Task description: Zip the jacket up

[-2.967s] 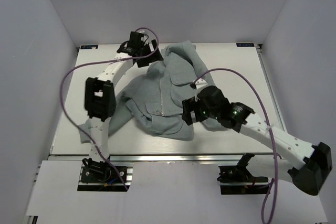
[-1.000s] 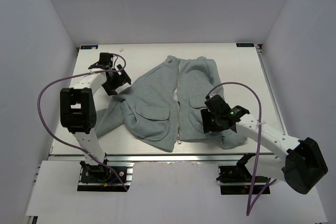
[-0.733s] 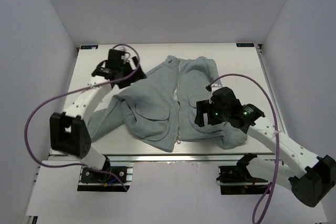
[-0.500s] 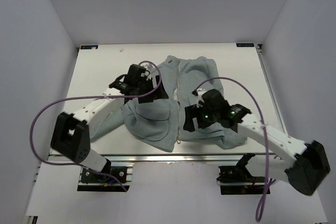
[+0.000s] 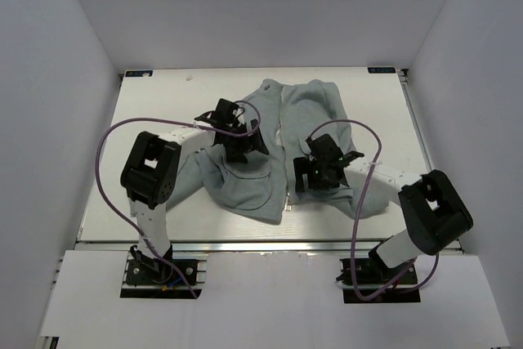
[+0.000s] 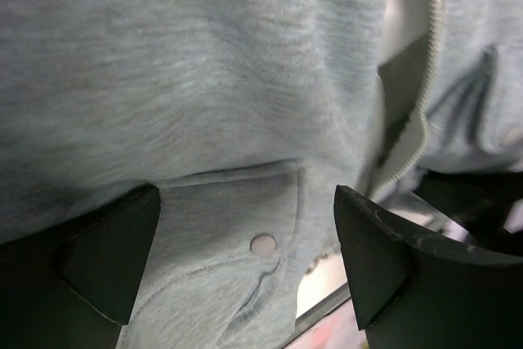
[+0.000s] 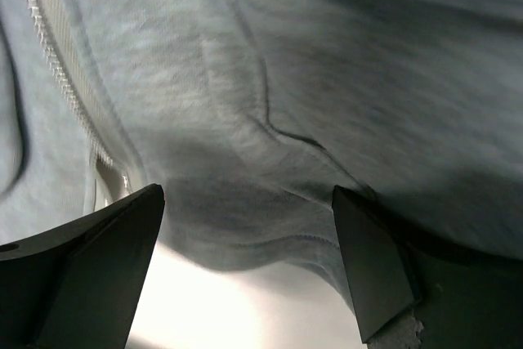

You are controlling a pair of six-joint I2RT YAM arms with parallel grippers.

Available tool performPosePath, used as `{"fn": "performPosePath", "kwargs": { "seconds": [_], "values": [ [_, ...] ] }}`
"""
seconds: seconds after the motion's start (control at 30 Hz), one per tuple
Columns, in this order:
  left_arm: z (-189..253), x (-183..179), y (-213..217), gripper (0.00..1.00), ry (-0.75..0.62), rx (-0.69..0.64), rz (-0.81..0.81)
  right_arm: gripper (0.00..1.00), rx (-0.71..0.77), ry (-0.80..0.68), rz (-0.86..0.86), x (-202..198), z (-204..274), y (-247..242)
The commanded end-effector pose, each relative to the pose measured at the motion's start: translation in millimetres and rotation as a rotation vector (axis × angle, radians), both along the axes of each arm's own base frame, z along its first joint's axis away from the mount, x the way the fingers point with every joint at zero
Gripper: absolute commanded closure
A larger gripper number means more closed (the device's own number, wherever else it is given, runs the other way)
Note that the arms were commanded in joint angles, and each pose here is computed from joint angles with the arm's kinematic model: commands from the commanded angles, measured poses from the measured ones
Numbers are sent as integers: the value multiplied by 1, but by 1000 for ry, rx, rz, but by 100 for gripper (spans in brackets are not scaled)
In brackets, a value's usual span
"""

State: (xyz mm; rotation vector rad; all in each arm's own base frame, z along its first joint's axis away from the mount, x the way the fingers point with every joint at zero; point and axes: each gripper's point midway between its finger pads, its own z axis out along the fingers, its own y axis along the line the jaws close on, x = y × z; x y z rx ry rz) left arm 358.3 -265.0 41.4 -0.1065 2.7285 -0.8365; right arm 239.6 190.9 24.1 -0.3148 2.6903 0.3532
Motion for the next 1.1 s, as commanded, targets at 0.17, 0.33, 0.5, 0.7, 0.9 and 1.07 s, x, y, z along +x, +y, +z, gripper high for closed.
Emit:
{"fn": "performPosePath", "kwargs": {
  "seconds": [0.17, 0.33, 0.5, 0.7, 0.9, 1.07],
  "values": [
    [-14, 112, 17, 2, -124, -34, 111, 11, -88, -316, -94, 138, 14, -44],
    [33, 103, -9, 2, -200, -185, -53, 11, -90, -433, 61, 148, 65, -20],
    [87, 61, 3, 2, -302, -209, -102, 11, -41, -491, 132, 112, 97, -8],
    [100, 22, 30, 2, -310, -127, -59, 13, -33, -385, 236, 88, 76, 12],
    [89, -8, 47, 2, -270, -81, -29, 18, -145, -266, 171, 94, 42, 7],
    [74, -23, 62, 2, -240, -22, 6, 29, -185, -195, 140, 92, 15, 6]
  ]
}}
